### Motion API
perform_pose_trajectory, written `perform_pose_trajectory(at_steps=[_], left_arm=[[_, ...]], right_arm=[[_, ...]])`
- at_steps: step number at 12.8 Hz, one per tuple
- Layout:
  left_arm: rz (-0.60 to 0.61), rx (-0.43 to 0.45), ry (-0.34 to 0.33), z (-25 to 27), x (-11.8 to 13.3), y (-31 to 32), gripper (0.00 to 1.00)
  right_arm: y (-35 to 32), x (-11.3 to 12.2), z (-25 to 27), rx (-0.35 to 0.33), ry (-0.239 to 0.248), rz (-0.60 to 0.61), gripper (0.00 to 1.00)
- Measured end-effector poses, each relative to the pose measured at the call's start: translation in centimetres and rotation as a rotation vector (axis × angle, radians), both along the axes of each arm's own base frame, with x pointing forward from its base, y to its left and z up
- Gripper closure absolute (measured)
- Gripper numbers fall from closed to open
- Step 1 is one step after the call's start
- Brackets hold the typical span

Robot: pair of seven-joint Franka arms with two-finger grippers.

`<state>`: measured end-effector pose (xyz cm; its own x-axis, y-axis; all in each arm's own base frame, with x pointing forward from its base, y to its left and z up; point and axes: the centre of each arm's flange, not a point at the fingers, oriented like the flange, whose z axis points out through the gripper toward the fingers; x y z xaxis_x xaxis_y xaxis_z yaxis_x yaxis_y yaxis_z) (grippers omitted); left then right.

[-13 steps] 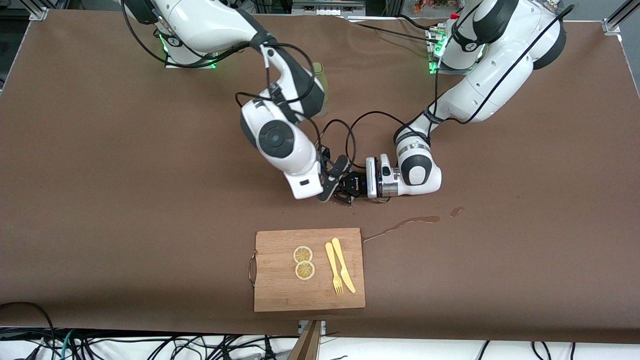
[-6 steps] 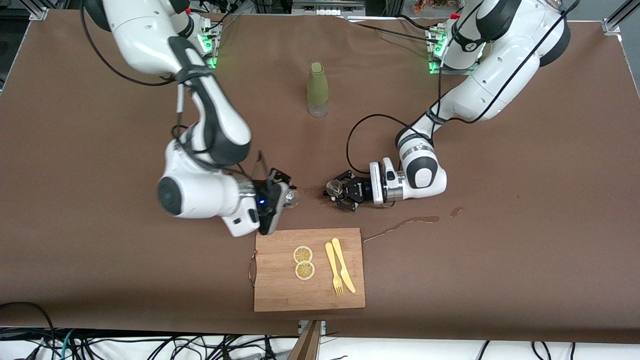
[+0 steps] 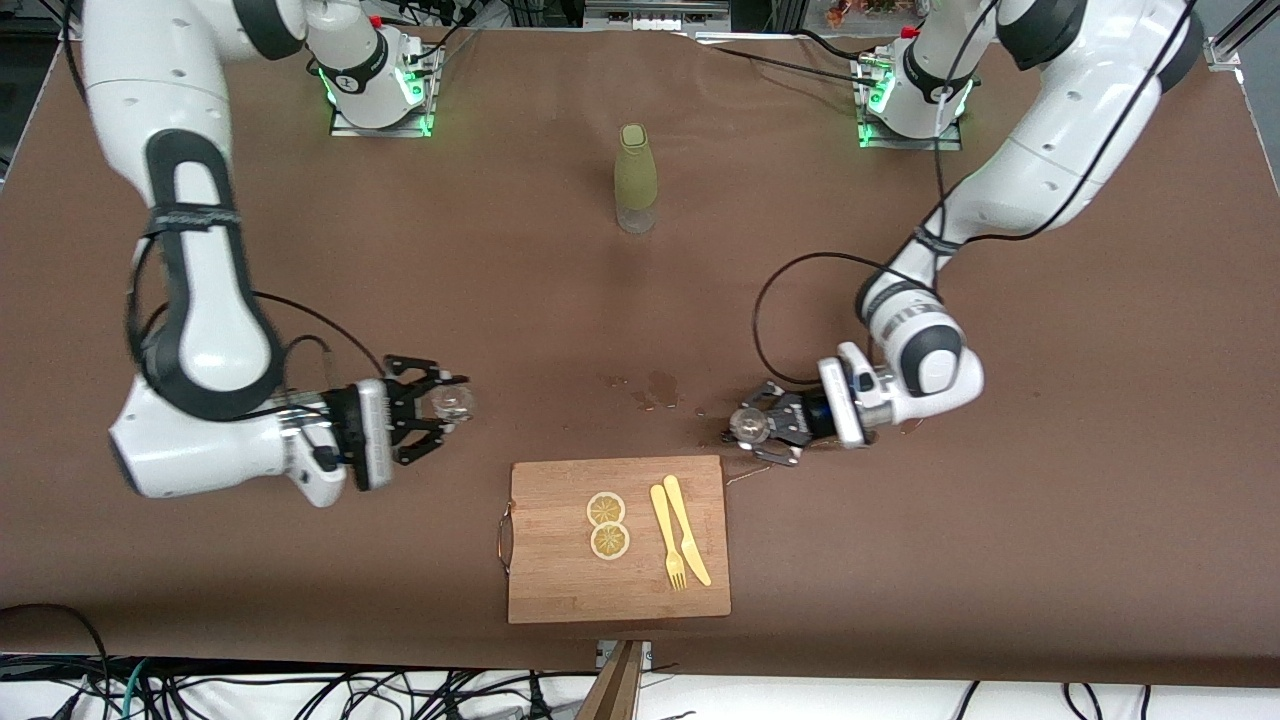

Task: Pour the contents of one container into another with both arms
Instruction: 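Lower the beaker with the right gripper while the left gripper lowers the jigger, then set the beaker down and open the right gripper while the left gripper sets the jigger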

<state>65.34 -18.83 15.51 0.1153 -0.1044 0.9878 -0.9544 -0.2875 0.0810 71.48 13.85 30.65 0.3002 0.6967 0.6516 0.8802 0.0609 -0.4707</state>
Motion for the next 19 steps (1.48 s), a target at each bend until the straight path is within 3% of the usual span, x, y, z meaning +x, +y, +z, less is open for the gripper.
perform_pose_trajectory(at_steps=[4, 8, 13, 16, 18, 19], left_arm=[[-0.087, 0.083, 0.094, 3.0, 1.3, 10.8, 0.91], [-0.121, 0.072, 0.143, 2.6, -0.2, 19.9, 0.91], [-0.065, 0.072, 0.179, 2.2, -3.7, 33.4, 0.91], [-0.057, 0.039, 0.178, 2.0, -5.0, 36.5, 0.91], [-0.060, 0.043, 0.140, 0.9, -5.6, 37.4, 0.91], [-0.063, 0.043, 0.126, -0.3, -5.9, 37.5, 0.91]], right_arm=[[-9.2, -2.6, -5.8, 0.201, -0.060, 0.103, 0.51], [-15.9, -6.7, -13.0, 0.351, -0.161, 0.153, 0.51], [-22.8, -9.2, -19.4, 0.338, -0.246, 0.160, 0.51], [-24.5, -9.3, -20.1, 0.311, -0.268, 0.140, 0.51], [-25.0, -9.4, -20.6, 0.298, -0.268, 0.132, 0.50], [-25.1, -9.5, -20.8, 0.296, -0.266, 0.130, 0.45]])
